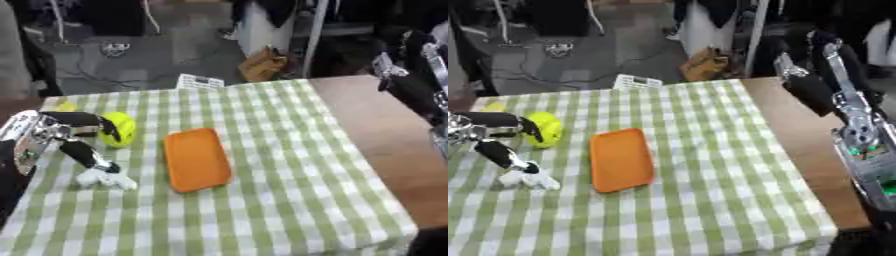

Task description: Pick up objects on the table and place them in the box.

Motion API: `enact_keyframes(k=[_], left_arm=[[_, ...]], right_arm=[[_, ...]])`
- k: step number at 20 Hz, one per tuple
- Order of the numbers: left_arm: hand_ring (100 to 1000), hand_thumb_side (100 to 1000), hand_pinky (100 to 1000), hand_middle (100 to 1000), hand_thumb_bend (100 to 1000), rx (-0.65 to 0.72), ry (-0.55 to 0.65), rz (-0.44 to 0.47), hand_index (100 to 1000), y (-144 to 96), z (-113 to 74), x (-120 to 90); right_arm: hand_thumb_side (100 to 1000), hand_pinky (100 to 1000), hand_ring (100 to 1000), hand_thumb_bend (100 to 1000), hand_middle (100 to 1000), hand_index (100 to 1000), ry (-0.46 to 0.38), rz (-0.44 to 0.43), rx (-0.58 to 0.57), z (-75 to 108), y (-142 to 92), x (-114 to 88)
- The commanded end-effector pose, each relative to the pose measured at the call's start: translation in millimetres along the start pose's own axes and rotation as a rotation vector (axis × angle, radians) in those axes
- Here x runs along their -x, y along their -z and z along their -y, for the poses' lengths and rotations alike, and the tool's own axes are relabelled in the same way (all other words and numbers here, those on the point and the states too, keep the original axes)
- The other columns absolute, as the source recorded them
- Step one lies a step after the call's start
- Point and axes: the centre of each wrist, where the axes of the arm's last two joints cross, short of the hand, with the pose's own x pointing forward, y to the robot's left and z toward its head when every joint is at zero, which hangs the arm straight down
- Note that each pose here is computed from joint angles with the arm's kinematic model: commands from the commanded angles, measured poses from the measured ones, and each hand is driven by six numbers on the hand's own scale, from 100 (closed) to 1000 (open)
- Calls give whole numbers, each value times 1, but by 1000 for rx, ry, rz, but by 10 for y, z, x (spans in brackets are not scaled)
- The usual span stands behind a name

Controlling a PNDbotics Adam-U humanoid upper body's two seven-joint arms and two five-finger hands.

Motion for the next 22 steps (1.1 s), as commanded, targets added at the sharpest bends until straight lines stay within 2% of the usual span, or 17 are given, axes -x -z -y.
enact_keyframes(k=[1, 2, 7, 8, 9, 10, 11, 12, 14, 22], left_arm=[[762, 621, 670, 791, 942, 259, 168, 73, 856, -172, -99, 148], [755, 610, 654, 785, 912, 270, 157, 51, 851, -179, -75, 165], [735, 586, 646, 755, 872, 293, 120, -20, 835, -211, -4, 230], [721, 546, 635, 739, 837, 297, 114, -30, 824, -216, 10, 243], [721, 546, 635, 739, 837, 303, 109, -40, 824, -219, 25, 253], [703, 482, 621, 718, 786, 310, 105, -51, 791, -221, 42, 265], [703, 482, 621, 718, 786, 318, 101, -63, 791, -218, 58, 272], [689, 422, 609, 709, 757, 323, 100, -74, 787, -215, 64, 274], [690, 383, 610, 708, 728, 327, 98, -97, 787, -211, 66, 275], [692, 364, 614, 703, 672, 324, 72, -121, 786, -107, 151, 263]], right_arm=[[647, 351, 556, 266, 580, 818, -14, 16, 11, 70, 32, -27], [647, 351, 556, 266, 580, 818, -13, 16, 11, 70, 32, -26], [647, 351, 556, 266, 580, 818, -13, 13, 12, 70, 28, -21], [648, 351, 556, 265, 580, 818, -13, 13, 12, 69, 28, -20], [648, 351, 556, 265, 580, 818, -13, 13, 12, 69, 28, -20], [648, 351, 556, 265, 580, 818, -13, 13, 12, 69, 27, -19], [648, 351, 556, 265, 580, 818, -14, 12, 11, 68, 26, -18], [648, 351, 556, 264, 580, 819, -14, 12, 11, 67, 25, -16], [648, 351, 556, 264, 580, 819, -13, 11, 11, 66, 24, -15], [648, 350, 555, 264, 579, 819, -11, 10, 8, 59, 20, -11]])
